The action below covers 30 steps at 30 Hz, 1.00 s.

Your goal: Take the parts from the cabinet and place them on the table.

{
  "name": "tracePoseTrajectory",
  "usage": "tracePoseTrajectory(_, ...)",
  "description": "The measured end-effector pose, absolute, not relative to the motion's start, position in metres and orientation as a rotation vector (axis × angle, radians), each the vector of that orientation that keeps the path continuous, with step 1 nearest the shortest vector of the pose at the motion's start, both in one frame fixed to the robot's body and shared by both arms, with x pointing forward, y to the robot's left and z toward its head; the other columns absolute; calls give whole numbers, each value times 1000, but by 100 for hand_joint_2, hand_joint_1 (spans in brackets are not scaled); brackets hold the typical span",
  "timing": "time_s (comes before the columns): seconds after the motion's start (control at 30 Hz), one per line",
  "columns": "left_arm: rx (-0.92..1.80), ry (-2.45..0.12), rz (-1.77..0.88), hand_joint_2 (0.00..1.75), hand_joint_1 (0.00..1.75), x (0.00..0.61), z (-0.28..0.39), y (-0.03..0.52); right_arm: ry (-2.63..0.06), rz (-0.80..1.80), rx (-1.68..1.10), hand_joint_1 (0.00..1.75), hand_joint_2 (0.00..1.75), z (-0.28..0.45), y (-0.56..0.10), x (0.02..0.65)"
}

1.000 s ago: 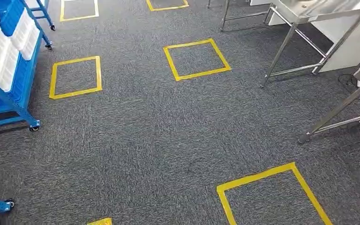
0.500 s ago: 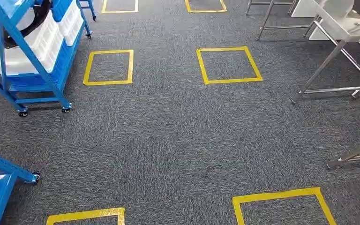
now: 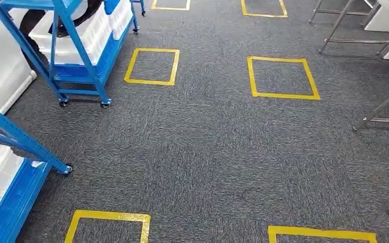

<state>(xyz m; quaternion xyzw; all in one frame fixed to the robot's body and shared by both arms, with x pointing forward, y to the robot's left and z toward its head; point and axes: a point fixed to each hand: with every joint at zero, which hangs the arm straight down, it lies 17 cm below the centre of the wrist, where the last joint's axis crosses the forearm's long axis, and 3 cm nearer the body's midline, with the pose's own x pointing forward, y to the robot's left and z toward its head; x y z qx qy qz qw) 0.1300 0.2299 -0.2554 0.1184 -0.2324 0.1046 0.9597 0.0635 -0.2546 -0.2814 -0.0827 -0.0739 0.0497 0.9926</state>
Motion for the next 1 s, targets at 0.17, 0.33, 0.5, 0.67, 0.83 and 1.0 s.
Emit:
tracePoseTrajectory(0.17, 249, -471, 211, 0, 0, 130, -255, 232, -141, 103, -160, 0, 0, -282, -254, 59)
tracePoseTrajectory(0.33, 253, -467, 211, 0, 0, 127, -256, 233, -143, 104, -169, 0, 0, -282, -261, 60)
tracePoseTrajectory(0.5, 255, -470, 210, 0, 0, 128, -256, 233, -153, 106, -169, 0, 0, -281, -262, 67)
tracePoseTrajectory(0.67, 255, -473, 210, 0, 0, 130, -255, 233, -152, 108, -158, 0, 0, -281, -257, 66)
tracePoseTrajectory(0.83, 256, -469, 211, 0, 0, 128, -256, 233, -148, 110, -153, 0, 0, -282, -253, 64)
tracePoseTrajectory(1.0, 255, -473, 211, 0, 0, 131, -255, 233, -147, 112, -148, 0, 0, -282, -253, 63)
